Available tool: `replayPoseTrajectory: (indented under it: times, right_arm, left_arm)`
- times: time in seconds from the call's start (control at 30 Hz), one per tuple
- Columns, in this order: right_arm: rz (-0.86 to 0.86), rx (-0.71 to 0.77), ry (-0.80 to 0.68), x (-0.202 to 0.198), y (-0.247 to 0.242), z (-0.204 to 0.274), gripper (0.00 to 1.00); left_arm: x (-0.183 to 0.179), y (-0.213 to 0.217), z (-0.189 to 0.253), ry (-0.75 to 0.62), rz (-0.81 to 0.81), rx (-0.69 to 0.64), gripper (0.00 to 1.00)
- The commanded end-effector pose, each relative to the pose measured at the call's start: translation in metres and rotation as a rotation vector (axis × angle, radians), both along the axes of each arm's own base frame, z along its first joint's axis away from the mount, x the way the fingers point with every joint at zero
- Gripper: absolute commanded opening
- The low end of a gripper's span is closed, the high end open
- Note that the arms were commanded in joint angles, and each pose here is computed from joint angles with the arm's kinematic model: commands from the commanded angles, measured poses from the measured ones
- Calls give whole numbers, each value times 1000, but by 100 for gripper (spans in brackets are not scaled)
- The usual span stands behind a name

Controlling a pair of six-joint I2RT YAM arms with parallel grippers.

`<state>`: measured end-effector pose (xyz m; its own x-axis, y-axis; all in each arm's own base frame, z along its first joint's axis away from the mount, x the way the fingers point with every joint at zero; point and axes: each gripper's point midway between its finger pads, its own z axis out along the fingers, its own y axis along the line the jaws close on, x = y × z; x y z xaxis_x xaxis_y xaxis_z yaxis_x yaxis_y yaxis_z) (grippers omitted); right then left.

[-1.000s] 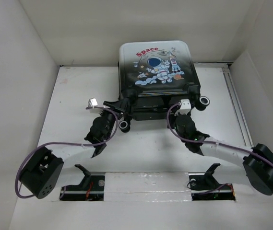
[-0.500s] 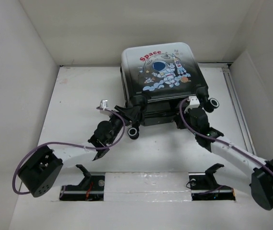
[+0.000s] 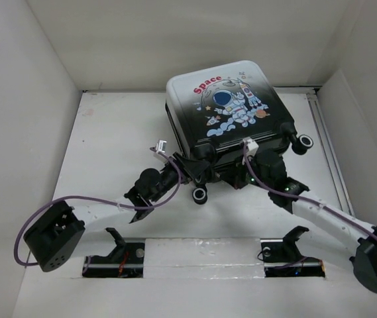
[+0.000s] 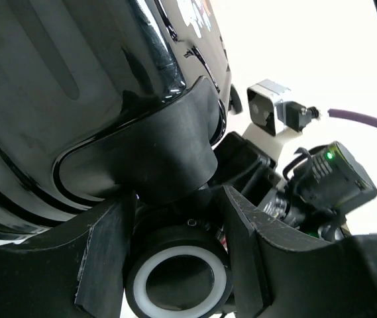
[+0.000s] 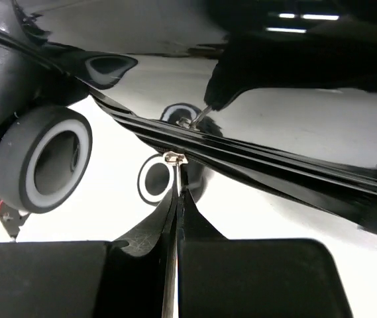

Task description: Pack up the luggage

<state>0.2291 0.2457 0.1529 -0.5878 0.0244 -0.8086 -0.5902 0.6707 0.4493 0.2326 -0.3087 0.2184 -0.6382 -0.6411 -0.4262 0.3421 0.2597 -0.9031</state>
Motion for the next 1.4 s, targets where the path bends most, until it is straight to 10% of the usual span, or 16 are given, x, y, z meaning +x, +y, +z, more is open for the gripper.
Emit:
replayPoseTrajectory:
  times: [0.0,0.4,0.77,0.93,1.13,1.37]
  right_arm:
    - [102,80,-53,-8,2,23,0]
    - [406,330,-123,-85,113,44,0]
    - [273,659,-120,-50,160,50,0]
    - [149,586,-44,-51,132,18,42]
    - [15,344,-4,-62,89,-10,59]
    - [-51,167,34,-78,59,-24,72]
  left_arm:
    - [-4,4,45,-98,-5,-117,0]
    - [-27,-41,89,-125,-269,-262,0]
    - [-53,-74,89,-73,-420,-328,0]
    - [-43,-64,96,-153,-322,-245,0]
    - [-17,-33,92,-213,-82,-33,61]
    - [9,54,72,-192,291,162,64]
